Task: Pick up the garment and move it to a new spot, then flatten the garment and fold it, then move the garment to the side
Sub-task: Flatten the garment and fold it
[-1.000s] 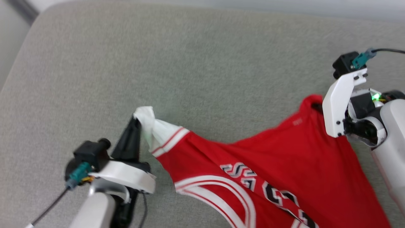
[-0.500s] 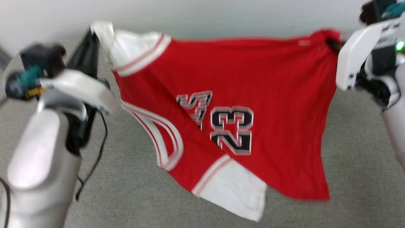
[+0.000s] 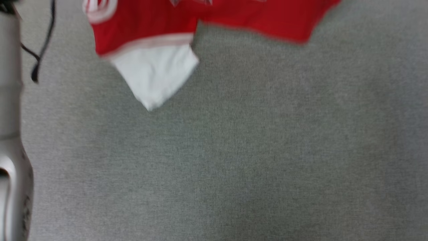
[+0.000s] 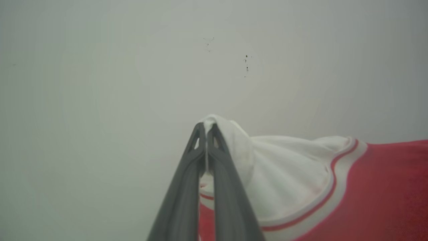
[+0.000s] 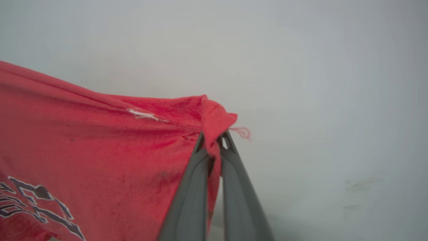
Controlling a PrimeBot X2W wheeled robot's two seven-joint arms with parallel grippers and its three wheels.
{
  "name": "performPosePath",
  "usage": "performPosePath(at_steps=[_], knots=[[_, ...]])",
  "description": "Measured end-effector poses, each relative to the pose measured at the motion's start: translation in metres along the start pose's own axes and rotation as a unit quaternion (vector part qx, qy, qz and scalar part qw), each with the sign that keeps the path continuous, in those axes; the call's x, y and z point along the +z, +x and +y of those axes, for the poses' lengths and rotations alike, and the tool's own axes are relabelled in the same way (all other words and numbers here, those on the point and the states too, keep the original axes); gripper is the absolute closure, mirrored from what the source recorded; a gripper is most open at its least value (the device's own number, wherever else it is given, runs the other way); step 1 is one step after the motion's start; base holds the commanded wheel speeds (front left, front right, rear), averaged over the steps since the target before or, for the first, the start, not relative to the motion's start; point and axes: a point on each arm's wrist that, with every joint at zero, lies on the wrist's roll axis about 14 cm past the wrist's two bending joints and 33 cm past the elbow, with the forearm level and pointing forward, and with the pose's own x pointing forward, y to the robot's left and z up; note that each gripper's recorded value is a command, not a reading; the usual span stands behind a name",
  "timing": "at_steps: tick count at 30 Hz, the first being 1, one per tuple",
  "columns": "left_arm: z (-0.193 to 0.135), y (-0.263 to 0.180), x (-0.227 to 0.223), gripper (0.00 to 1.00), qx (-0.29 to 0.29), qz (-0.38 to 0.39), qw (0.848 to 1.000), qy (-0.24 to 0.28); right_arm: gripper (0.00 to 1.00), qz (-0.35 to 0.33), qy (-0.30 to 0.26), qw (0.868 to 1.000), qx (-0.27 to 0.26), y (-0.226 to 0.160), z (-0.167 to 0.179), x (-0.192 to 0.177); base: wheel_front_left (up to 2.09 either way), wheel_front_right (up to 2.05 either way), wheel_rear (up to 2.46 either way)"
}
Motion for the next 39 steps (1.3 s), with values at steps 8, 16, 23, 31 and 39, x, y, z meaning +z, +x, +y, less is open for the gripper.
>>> performPosePath(at_steps=[8, 16, 23, 31, 39], knots=[[0.003, 0.055, -0.003, 1.00, -0.004, -0.048, 0.999, 0.010, 1.00, -0.084, -0.024, 0.996, -0.019, 0.044, -0.016, 0.025, 0.00, 0.00, 0.00], [0.009, 0.066, -0.085, 1.00, 0.000, 0.007, 1.000, -0.004, 1.00, -0.045, -0.025, 0.999, -0.011, 0.081, -0.011, -0.034, 0.00, 0.00, 0.00], [0.007, 0.042, -0.169, 1.00, 0.006, 0.080, 0.996, -0.040, 1.00, 0.022, -0.007, 1.000, 0.004, 0.099, 0.005, -0.103, 0.00, 0.00, 0.00], [0.010, -0.030, -0.214, 1.00, 0.034, 0.155, 0.983, -0.093, 1.00, 0.100, 0.003, 0.995, 0.032, 0.057, 0.026, -0.164, 0.00, 0.00, 0.00], [0.009, -0.131, -0.223, 1.00, 0.050, 0.213, 0.969, -0.115, 1.00, 0.157, 0.025, 0.986, 0.054, -0.023, 0.042, -0.211, 0.00, 0.00, 0.00]])
